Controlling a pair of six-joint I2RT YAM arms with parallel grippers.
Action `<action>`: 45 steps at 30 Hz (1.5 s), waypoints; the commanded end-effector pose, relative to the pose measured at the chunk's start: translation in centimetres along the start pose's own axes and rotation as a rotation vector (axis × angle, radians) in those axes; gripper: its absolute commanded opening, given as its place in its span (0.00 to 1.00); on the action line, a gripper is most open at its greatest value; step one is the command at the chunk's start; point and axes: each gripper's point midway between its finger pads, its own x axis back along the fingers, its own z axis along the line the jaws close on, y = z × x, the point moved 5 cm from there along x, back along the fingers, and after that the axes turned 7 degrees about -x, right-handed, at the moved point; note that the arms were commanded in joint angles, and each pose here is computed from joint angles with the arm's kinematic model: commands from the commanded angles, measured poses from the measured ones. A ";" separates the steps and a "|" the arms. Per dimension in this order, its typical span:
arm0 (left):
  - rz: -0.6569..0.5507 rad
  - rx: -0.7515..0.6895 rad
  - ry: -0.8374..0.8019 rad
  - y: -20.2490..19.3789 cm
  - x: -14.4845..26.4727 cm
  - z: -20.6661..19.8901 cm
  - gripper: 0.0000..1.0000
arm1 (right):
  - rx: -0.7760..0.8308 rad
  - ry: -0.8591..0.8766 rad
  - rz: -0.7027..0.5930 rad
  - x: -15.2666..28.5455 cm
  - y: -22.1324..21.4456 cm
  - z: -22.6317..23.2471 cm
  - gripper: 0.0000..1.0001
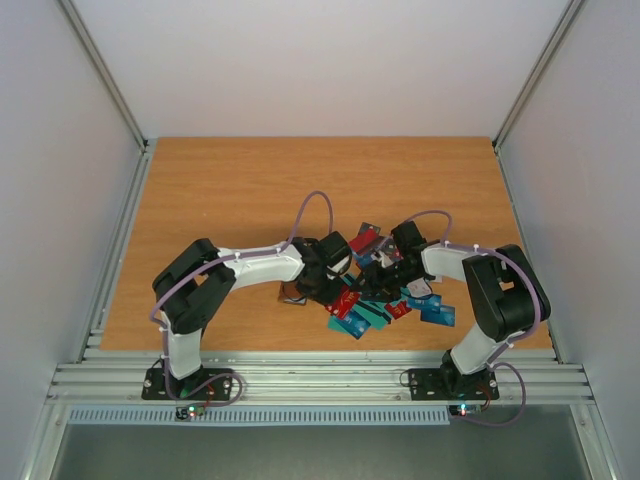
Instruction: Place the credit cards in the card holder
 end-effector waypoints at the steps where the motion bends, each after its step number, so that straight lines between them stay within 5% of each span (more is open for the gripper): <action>1: 0.135 -0.003 0.056 -2.9 -4.7 1.8 0.06 | 0.065 -0.047 0.006 -0.4 0.2 -1.3 0.49; 13: 0.163 -0.012 0.037 -3.7 -5.9 1.9 0.06 | 0.054 0.074 0.032 -1.2 0.2 -0.8 0.46; 30: 0.130 -0.017 -0.036 -3.2 -5.1 0.9 0.06 | -0.007 0.106 0.033 -1.7 0.5 -0.8 0.07; 45: -0.103 0.000 -0.022 -0.8 6.9 -0.1 0.24 | 0.080 0.093 0.001 3.0 -1.6 3.8 0.01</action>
